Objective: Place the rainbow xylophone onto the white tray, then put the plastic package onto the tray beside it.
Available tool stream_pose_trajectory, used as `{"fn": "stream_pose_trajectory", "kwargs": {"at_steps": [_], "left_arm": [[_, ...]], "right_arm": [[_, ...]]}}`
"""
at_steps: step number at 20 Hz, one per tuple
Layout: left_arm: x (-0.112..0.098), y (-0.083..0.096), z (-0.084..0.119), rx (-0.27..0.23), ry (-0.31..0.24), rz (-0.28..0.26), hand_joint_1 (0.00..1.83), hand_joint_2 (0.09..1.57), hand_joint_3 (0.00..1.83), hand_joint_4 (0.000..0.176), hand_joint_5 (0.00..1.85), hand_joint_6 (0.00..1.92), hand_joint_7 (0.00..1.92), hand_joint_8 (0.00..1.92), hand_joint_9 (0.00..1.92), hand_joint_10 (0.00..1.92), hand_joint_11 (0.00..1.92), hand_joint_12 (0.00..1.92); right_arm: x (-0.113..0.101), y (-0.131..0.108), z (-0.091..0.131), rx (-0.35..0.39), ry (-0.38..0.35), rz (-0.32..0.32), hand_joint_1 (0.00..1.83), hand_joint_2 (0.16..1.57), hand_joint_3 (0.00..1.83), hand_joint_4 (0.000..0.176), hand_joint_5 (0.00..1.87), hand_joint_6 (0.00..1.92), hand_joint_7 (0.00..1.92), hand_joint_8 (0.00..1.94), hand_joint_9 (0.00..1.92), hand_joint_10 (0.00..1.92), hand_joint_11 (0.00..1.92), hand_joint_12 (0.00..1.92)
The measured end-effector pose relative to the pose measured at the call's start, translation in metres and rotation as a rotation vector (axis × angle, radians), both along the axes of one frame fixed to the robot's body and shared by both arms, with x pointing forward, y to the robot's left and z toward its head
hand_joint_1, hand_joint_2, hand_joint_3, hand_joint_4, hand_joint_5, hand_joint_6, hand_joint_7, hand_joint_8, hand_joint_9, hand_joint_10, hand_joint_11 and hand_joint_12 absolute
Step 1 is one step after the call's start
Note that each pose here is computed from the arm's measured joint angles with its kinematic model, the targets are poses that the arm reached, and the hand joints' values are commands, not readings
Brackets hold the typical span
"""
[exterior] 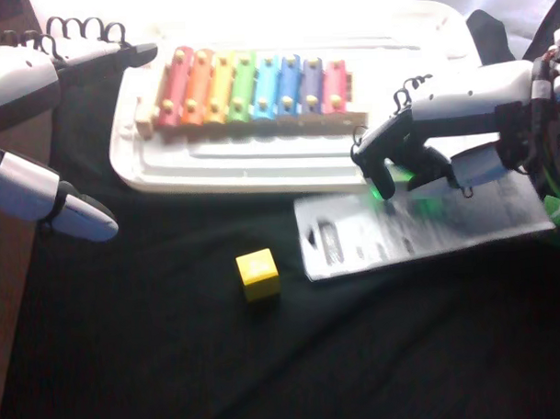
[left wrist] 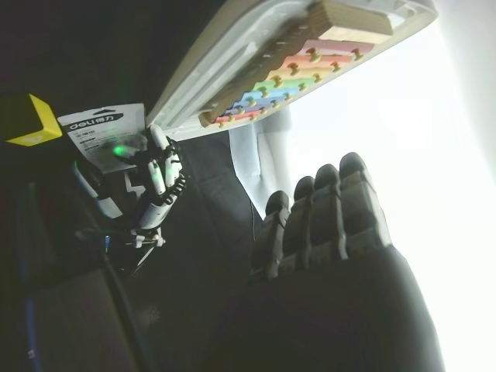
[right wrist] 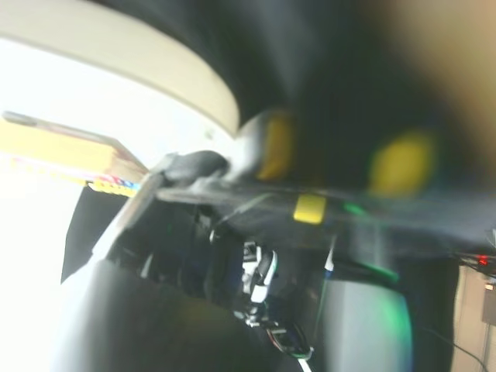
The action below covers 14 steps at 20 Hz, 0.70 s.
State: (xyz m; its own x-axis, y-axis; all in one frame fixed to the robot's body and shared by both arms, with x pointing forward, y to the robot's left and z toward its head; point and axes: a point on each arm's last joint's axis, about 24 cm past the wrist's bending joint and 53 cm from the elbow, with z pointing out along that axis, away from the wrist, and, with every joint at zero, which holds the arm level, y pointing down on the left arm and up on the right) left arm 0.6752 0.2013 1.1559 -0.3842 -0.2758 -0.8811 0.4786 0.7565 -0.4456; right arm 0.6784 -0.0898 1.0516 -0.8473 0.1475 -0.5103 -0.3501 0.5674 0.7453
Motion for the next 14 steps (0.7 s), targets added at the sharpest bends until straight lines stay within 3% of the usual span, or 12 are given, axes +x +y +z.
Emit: {"fn": "stream_pose_trajectory", "kwargs": {"at_steps": [1, 2, 3, 4, 5, 7, 8, 9, 10, 12, 13, 14], "left_arm": [[0.000, 0.000, 0.000, 0.000, 0.001, 0.000, 0.91, 0.70, 0.00, 0.058, 0.00, 0.00, 0.00, 0.00, 0.00, 0.00, 0.00, 0.00], [0.001, 0.000, -0.001, 0.001, 0.000, 0.000, 0.90, 0.69, 0.00, 0.056, 0.00, 0.00, 0.00, 0.00, 0.00, 0.00, 0.00, 0.00], [0.001, -0.001, -0.001, -0.003, 0.002, 0.000, 0.90, 0.69, 0.00, 0.044, 0.00, 0.00, 0.00, 0.00, 0.00, 0.00, 0.00, 0.00], [0.000, -0.002, -0.002, 0.001, 0.001, -0.004, 0.91, 0.71, 0.01, 0.020, 0.00, 0.00, 0.00, 0.00, 0.00, 0.00, 0.00, 0.00], [0.001, -0.003, -0.002, -0.004, 0.004, -0.003, 0.90, 0.69, 0.00, 0.042, 0.00, 0.00, 0.00, 0.00, 0.00, 0.00, 0.00, 0.00], [0.000, -0.004, -0.003, -0.003, 0.004, -0.006, 0.89, 0.69, 0.00, 0.043, 0.00, 0.00, 0.00, 0.00, 0.00, 0.00, 0.00, 0.00], [0.000, -0.004, -0.003, -0.004, 0.005, -0.006, 0.86, 0.69, 0.00, 0.052, 0.00, 0.00, 0.00, 0.00, 0.00, 0.00, 0.00, 0.00], [0.001, -0.004, -0.003, -0.005, 0.005, -0.005, 0.88, 0.70, 0.00, 0.048, 0.00, 0.00, 0.00, 0.00, 0.00, 0.00, 0.00, 0.00], [0.001, -0.004, -0.003, -0.005, 0.005, -0.005, 0.90, 0.69, 0.00, 0.054, 0.00, 0.00, 0.00, 0.00, 0.00, 0.00, 0.00, 0.00], [0.001, -0.004, -0.003, -0.005, 0.005, -0.005, 0.91, 0.72, 0.01, 0.058, 0.00, 0.00, 0.00, 0.00, 0.00, 0.00, 0.00, 0.00], [0.001, -0.004, -0.003, -0.005, 0.005, -0.005, 0.91, 0.72, 0.01, 0.058, 0.00, 0.00, 0.00, 0.00, 0.00, 0.00, 0.00, 0.00], [0.001, -0.004, -0.003, -0.005, 0.006, -0.005, 0.91, 0.71, 0.01, 0.054, 0.00, 0.00, 0.00, 0.00, 0.00, 0.00, 0.00, 0.00]], "right_arm": [[0.001, -0.001, 0.001, 0.004, 0.000, -0.003, 1.24, 1.25, 0.00, 0.000, 0.62, 1.26, 0.80, 1.48, 0.76, 1.37, 0.75, 1.51], [0.001, -0.001, 0.002, 0.007, 0.001, -0.005, 1.22, 1.24, 0.00, 0.000, 0.64, 1.25, 0.84, 1.45, 0.80, 1.34, 0.80, 1.51], [0.002, -0.002, 0.002, 0.008, -0.003, -0.007, 1.22, 1.23, 0.00, 0.000, 0.67, 1.19, 0.86, 1.41, 0.85, 1.30, 0.86, 1.49], [0.003, -0.002, 0.003, 0.012, -0.004, -0.010, 1.23, 1.21, 0.00, 0.000, 0.70, 1.17, 0.89, 1.36, 0.85, 1.27, 0.85, 1.47], [0.003, -0.002, 0.003, 0.011, -0.008, -0.009, 1.24, 1.20, 0.00, 0.000, 0.72, 1.10, 0.90, 1.36, 0.89, 1.22, 0.90, 1.45], [0.004, -0.002, 0.004, 0.014, -0.009, -0.016, 1.23, 1.22, 0.00, 0.000, 0.70, 1.11, 0.86, 1.43, 0.86, 1.29, 0.85, 1.52], [0.005, -0.003, 0.005, 0.017, -0.009, -0.019, 1.23, 1.21, 0.00, 0.000, 0.72, 1.08, 0.89, 1.40, 0.88, 1.29, 0.85, 1.51], [0.005, -0.005, 0.005, 0.018, -0.007, -0.022, 1.33, 1.13, 0.00, 0.000, 0.72, 0.57, 0.94, 1.16, 0.84, 1.35, 0.83, 1.58], [0.005, -0.008, 0.007, 0.024, -0.005, -0.030, 1.29, 1.03, 0.00, 0.000, 0.79, 0.25, 0.82, 1.08, 0.83, 1.37, 0.81, 1.60], [0.007, -0.016, 0.019, 0.056, -0.010, -0.045, 1.30, 0.96, 0.00, 0.000, 0.77, 0.01, 0.87, 0.67, 0.81, 0.95, 0.67, 1.39], [0.007, -0.017, 0.022, 0.063, -0.018, -0.046, 1.30, 0.96, 0.00, 0.000, 0.77, 0.01, 0.87, 0.67, 0.81, 0.95, 0.67, 1.39], [0.007, -0.018, 0.026, 0.069, -0.032, -0.047, 1.28, 0.92, 0.00, 0.000, 0.76, 0.00, 0.87, 0.50, 0.81, 0.86, 0.65, 1.35]]}}
